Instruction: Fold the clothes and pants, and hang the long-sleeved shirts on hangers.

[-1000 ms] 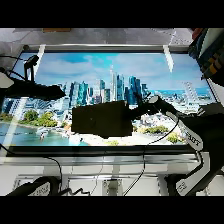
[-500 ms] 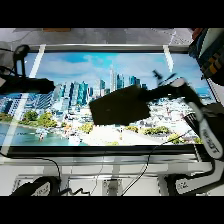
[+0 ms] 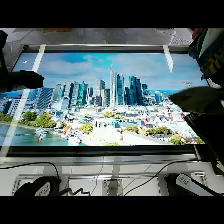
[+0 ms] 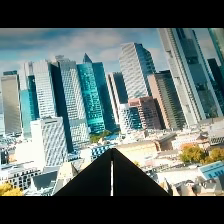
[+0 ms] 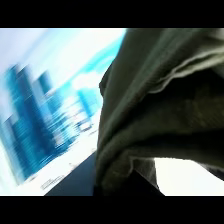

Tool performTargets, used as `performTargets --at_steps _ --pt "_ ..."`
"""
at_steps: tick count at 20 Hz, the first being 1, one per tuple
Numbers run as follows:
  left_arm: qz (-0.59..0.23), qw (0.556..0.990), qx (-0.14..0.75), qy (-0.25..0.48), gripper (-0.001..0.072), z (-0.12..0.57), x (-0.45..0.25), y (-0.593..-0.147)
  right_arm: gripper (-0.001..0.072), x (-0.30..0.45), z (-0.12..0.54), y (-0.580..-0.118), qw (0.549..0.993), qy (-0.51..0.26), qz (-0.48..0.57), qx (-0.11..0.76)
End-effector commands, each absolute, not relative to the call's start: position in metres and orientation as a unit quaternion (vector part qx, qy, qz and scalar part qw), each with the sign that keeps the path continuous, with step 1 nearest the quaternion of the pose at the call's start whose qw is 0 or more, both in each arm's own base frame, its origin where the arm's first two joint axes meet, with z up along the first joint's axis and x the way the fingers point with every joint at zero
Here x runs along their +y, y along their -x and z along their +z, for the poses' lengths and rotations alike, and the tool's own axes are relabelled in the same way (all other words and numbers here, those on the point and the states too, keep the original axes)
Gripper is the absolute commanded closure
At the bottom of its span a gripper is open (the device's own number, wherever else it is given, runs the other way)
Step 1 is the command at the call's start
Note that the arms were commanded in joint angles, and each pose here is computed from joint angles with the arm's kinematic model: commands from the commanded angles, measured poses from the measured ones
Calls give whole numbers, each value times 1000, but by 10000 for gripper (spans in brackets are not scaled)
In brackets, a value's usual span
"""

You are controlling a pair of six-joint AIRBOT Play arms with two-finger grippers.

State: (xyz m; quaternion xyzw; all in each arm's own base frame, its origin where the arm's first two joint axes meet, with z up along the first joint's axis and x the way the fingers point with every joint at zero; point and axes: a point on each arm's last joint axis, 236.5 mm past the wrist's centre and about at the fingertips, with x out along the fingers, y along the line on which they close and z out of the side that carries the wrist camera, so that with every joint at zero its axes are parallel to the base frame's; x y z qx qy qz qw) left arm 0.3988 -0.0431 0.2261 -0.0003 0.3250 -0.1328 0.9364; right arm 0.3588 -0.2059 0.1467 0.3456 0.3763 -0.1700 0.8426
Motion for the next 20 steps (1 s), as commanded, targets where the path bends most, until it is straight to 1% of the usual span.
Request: performTargets --at_steps 1,4,5,7,9,11,12,13,15,16,17,19,20 --pt "-131 938 320 -2 678 230 -42 -398 692 -287 157 -246 793 -350 -342 363" --pt "-131 938 321 -2 678 230 -42 -398 692 -314 139 -159 719 -364 -434 403" --pt "-131 938 321 -2 678 230 -42 -398 691 -321 138 -140 703 -367 -456 403" --pt "-131 938 321 -2 678 230 -42 -398 682 -332 139 -118 689 -375 -483 390" --pt "-131 938 321 -2 678 230 -42 -398 564 -347 143 -103 686 -367 -509 368" --pt "-131 938 320 -2 678 230 -42 -398 420 -353 145 -94 682 -368 -522 356" --pt "-131 938 320 -2 678 230 -42 -398 368 -357 147 -92 683 -366 -526 350" --pt "-131 938 320 -2 678 230 -42 -398 365 -361 149 -93 686 -361 -529 344" --pt "-131 938 320 -2 678 230 -42 -398 368 -364 153 -101 697 -364 -524 328" --pt "-131 938 320 -2 678 230 -42 -398 430 -363 154 -114 707 -376 -510 313" --pt "-131 938 320 -2 678 230 -42 -398 703 -357 153 -133 721 -390 -485 304" --pt "-131 938 320 -2 678 230 -42 -398 693 -336 147 -184 758 -389 -419 314" --pt "-131 938 320 -2 678 230 -42 -398 693 -318 141 -211 780 -366 -378 340"
